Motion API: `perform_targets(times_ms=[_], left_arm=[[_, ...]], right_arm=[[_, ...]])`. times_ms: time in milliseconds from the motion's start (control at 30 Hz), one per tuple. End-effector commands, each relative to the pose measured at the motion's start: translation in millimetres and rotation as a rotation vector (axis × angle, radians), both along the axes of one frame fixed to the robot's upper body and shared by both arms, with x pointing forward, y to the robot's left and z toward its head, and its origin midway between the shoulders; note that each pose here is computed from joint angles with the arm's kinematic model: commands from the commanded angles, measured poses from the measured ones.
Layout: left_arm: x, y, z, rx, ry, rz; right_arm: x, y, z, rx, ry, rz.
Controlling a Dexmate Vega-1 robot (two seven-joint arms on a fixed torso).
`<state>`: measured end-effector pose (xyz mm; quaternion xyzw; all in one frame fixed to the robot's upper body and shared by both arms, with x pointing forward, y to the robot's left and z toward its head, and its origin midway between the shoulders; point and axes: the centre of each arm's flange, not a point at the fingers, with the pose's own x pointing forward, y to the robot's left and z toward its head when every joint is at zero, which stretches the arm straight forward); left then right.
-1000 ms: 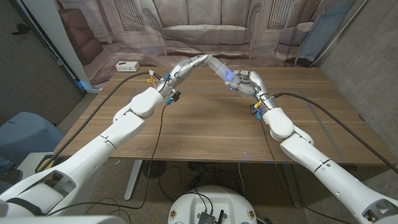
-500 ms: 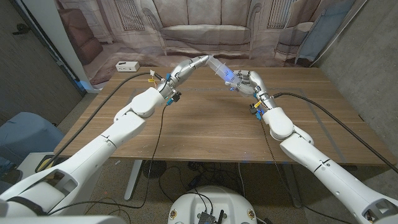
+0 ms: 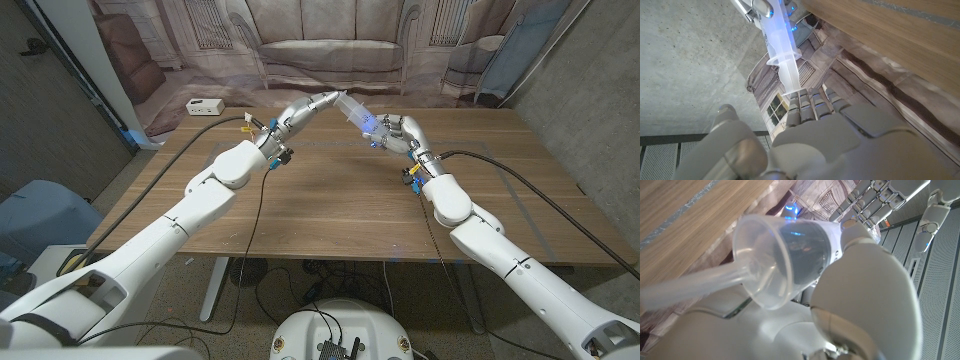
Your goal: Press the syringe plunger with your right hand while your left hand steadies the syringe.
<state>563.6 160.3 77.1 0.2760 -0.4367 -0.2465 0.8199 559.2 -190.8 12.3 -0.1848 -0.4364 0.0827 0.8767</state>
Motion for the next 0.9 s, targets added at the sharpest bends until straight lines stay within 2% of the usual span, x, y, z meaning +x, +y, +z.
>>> perform_targets(times_ms=[33, 900], left_arm=[[-1.3, -10.5, -0.3, 0.029, -0.009, 0.001], [-3.6, -18.2, -6.7, 0.03, 0.002, -0.027]], right_arm=[[-0.8, -2.0, -1.9, 0.014, -0.002, 0.005], [-5.6, -3.5, 1.8, 0.009, -0.012, 0.001]])
